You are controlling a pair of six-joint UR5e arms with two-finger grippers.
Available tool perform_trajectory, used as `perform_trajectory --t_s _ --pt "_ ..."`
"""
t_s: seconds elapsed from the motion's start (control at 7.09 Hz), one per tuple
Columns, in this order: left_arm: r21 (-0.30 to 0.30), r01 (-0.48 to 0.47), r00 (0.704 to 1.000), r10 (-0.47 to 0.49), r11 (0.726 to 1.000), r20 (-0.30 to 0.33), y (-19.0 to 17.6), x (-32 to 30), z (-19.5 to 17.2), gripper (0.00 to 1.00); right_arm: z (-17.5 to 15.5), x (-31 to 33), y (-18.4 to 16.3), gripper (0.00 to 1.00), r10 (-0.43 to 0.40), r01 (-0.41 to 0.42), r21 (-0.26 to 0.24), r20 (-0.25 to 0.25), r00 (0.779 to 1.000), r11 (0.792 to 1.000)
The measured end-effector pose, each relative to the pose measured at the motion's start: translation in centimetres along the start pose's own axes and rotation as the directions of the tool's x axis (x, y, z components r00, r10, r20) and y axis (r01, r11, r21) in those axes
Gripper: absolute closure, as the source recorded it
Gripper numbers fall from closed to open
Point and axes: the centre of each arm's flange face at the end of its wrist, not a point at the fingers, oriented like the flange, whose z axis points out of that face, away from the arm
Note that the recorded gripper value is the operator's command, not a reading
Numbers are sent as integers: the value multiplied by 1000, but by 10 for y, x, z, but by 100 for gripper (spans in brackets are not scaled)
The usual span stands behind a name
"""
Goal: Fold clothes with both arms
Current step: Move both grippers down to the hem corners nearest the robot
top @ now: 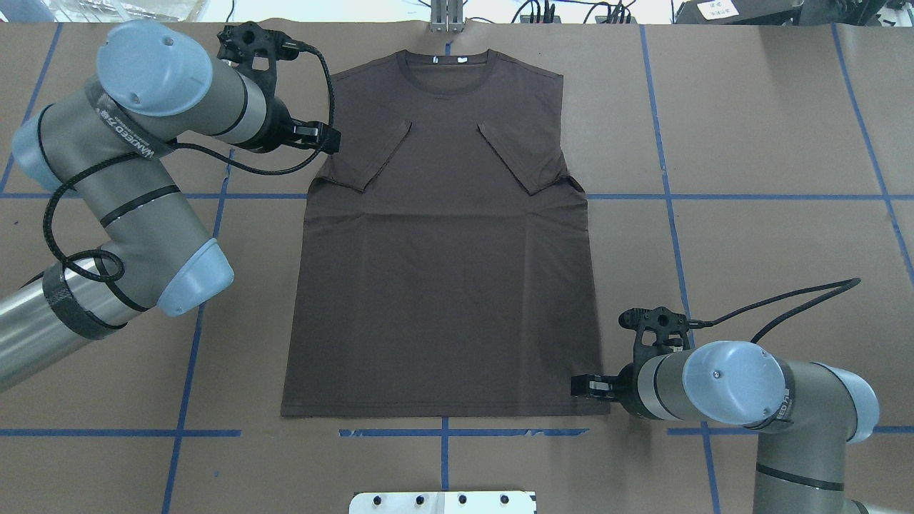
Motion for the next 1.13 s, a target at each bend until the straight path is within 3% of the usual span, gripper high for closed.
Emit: perform_trajectory --t_s 0.14,0.42,1.13 --pt "2 1 1000 -1 1000 1 -1 -1 -1 0 -1 -1 2 84 -2 2 -3 2 1000 1000" --pt "6 5 1000 -5 1000 4 -3 -4 -2 0 -2 -4 9 100 -11 11 -12 5 1000 1000" --pt "-6 22 1000 -22 1000 13 1 -14 2 0 -25 -13 14 100 -20 20 -13 50 999 1000"
